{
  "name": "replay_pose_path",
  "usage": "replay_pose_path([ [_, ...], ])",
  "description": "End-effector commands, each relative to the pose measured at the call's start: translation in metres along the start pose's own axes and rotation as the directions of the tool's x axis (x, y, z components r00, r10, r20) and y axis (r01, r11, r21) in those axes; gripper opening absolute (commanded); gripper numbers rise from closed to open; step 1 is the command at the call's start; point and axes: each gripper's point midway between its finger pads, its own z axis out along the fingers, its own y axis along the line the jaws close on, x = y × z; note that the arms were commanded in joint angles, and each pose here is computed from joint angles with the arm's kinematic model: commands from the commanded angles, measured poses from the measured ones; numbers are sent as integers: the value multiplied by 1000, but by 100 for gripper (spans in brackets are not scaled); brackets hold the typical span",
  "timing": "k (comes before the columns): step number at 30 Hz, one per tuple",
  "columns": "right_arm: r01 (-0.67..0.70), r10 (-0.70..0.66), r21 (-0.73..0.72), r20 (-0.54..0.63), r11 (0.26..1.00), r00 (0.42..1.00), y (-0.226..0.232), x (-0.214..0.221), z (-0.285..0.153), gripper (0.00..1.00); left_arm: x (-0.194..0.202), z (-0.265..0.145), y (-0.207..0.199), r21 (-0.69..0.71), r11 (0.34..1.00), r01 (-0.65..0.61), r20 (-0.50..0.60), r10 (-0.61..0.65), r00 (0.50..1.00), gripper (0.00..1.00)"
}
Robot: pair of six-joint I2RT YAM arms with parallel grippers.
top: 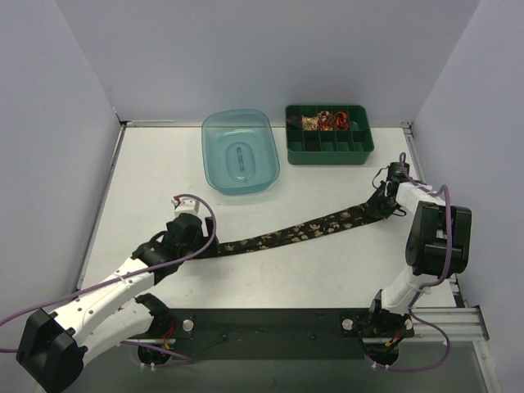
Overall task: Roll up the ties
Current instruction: Flatten out the tie at the center of the board.
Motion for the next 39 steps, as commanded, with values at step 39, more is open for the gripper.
replay_pose_path([
  [39, -16, -9, 146, 169, 989, 985, -28, -49, -39, 0, -18, -15, -4, 54, 998, 42, 80, -46, 996, 89],
])
